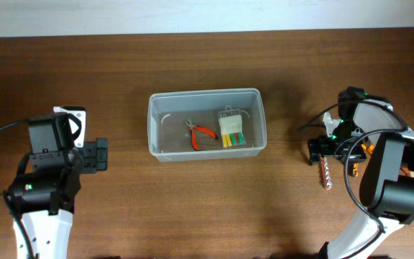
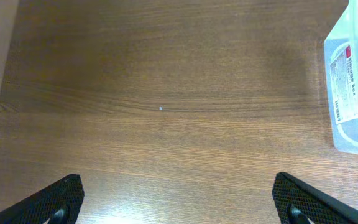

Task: Pack container
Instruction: 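Lower the right gripper and grasp the orange socket-bit strip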

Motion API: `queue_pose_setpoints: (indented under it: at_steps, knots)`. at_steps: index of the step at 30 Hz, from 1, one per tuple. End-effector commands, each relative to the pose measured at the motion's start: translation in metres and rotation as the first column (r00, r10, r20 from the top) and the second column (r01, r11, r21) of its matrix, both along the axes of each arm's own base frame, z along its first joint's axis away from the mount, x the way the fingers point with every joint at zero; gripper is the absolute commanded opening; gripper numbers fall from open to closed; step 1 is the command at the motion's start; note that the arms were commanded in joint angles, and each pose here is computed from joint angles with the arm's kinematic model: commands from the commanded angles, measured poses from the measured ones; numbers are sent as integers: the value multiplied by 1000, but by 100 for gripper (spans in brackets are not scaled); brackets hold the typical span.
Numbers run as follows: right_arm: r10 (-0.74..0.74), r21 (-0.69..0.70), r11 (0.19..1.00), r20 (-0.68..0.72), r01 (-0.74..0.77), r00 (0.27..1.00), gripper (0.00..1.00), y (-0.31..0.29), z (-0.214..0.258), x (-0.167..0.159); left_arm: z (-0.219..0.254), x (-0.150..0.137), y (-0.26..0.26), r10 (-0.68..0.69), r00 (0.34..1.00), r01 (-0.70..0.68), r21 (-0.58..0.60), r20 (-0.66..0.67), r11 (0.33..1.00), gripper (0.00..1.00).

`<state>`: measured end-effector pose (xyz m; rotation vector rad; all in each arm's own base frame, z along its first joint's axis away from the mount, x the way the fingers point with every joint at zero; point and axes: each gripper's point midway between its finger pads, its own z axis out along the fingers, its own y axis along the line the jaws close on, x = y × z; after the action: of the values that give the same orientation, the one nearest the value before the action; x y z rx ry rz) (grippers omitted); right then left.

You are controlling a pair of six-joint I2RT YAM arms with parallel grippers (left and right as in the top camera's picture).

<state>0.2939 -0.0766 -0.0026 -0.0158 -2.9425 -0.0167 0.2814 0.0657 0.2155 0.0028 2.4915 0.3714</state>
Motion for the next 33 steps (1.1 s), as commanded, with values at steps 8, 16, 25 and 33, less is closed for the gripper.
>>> queue_pose_setpoints:
  at_steps: [8, 16, 25, 33]
  knots:
    - [20, -6, 1000, -17, -21, 1000, 99, 2, -7, -8, 3, 6, 3, 16, 1000, -16, 2, 9, 1000, 99]
    - [20, -6, 1000, -16, -20, 1000, 97, 2, -7, -8, 4, 7, 4, 16, 1000, -16, 2, 16, 1000, 99]
    - [20, -6, 1000, -16, -20, 1000, 61, 2, -7, -8, 5, 8, 4, 16, 1000, -16, 4, 23, 1000, 99]
    - [20, -6, 1000, -16, -20, 1000, 40, 2, -7, -8, 5, 8, 4, 16, 1000, -16, 4, 23, 1000, 99]
